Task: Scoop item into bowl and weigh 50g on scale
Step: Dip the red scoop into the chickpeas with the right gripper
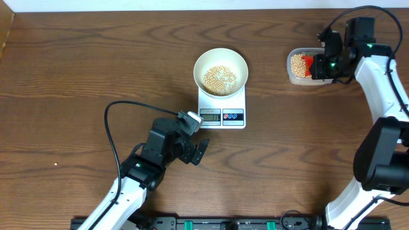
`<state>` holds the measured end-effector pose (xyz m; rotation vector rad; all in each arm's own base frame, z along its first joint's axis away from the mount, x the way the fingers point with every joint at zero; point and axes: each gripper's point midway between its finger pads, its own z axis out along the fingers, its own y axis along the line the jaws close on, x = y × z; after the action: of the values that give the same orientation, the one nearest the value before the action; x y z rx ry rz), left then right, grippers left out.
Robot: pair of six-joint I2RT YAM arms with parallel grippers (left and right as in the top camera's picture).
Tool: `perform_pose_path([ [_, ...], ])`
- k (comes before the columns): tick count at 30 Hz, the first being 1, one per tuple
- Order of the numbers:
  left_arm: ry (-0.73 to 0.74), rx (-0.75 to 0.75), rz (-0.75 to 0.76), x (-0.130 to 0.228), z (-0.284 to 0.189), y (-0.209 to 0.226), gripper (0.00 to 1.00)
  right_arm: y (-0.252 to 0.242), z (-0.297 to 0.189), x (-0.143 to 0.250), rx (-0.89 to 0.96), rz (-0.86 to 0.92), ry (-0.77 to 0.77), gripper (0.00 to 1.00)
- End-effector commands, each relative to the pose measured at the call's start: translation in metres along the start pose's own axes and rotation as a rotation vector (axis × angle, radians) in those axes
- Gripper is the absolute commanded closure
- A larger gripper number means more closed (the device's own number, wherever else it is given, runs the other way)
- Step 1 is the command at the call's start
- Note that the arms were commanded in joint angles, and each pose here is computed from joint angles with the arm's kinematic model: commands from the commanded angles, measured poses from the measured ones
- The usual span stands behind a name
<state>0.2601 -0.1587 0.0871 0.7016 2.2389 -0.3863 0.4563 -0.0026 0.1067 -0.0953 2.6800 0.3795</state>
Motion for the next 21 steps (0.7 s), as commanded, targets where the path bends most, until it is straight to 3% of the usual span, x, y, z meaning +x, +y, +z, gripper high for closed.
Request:
perform_pose_path([
  [1, 0.005, -0.014, -0.014, 0.001, 0.001, 0.003, 0.03, 0.001, -0.005, -0.006, -0.110, 0.064, -0.029, 0.99],
  [21, 0.005, -0.014, -0.014, 0.001, 0.001, 0.003, 0.03, -0.038, -0.039, -0.009, -0.276, 0.215, -0.132, 0.99],
])
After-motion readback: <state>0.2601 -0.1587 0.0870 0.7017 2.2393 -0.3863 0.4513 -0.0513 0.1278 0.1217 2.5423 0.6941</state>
